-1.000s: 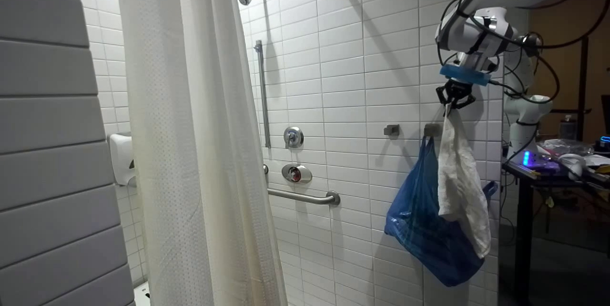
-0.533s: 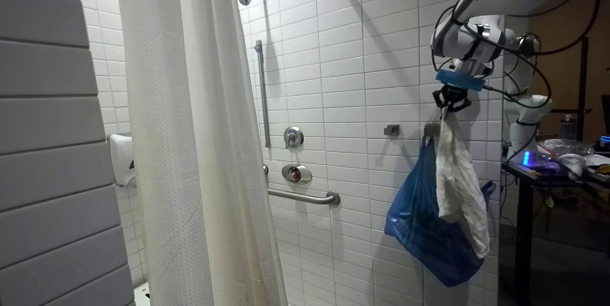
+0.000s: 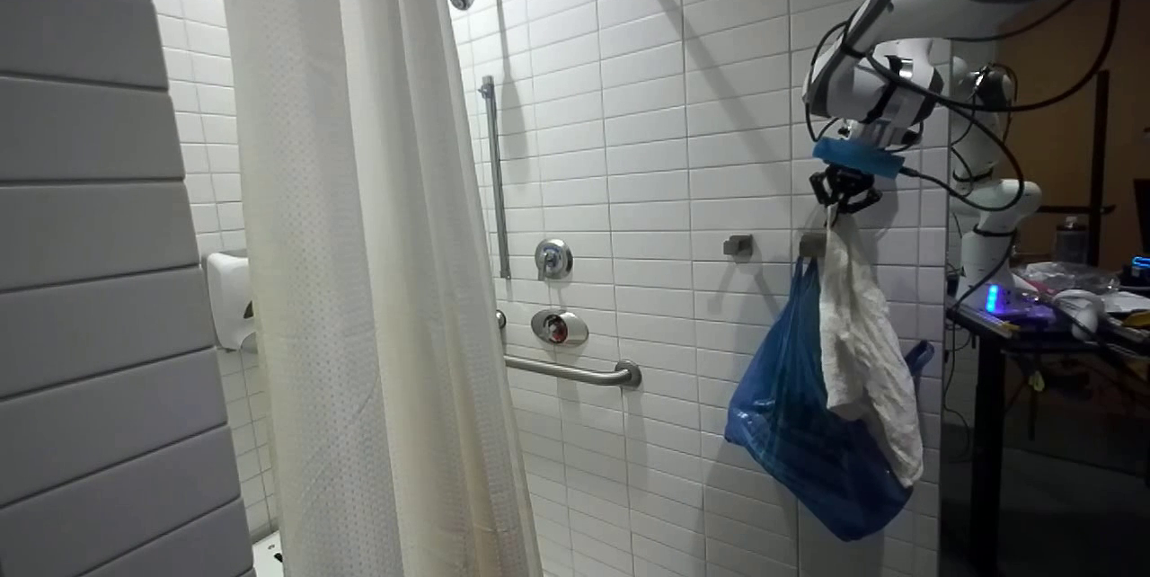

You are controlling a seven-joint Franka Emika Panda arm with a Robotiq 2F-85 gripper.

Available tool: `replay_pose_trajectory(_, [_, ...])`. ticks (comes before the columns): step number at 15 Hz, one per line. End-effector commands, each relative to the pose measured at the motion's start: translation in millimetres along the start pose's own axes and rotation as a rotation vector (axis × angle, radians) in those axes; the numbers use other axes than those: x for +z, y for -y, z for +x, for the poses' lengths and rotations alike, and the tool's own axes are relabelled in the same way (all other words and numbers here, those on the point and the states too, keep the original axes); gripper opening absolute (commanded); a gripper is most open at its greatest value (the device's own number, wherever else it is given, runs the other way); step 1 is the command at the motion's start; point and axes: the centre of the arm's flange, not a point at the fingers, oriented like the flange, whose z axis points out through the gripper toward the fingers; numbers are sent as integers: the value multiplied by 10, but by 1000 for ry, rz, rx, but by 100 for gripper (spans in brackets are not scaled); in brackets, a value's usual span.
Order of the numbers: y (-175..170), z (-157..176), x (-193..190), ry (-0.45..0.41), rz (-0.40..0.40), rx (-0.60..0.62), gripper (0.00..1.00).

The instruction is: Put the white towel in the plastic

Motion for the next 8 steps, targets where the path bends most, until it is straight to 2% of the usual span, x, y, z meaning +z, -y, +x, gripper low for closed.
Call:
replay_pose_trajectory(1, [113, -9, 125, -57, -30, 31, 1])
replay_pose_trajectory(3, [125, -28, 215, -59, -41, 41, 1])
replay_pose_trajectory(4, [128, -49, 247, -50, -36, 48, 10])
replay_pose_trajectory(5, [135, -67, 287, -57, -38, 53, 29])
replay_pose_trajectory(8, [151, -108, 348, -57, -37, 49, 46])
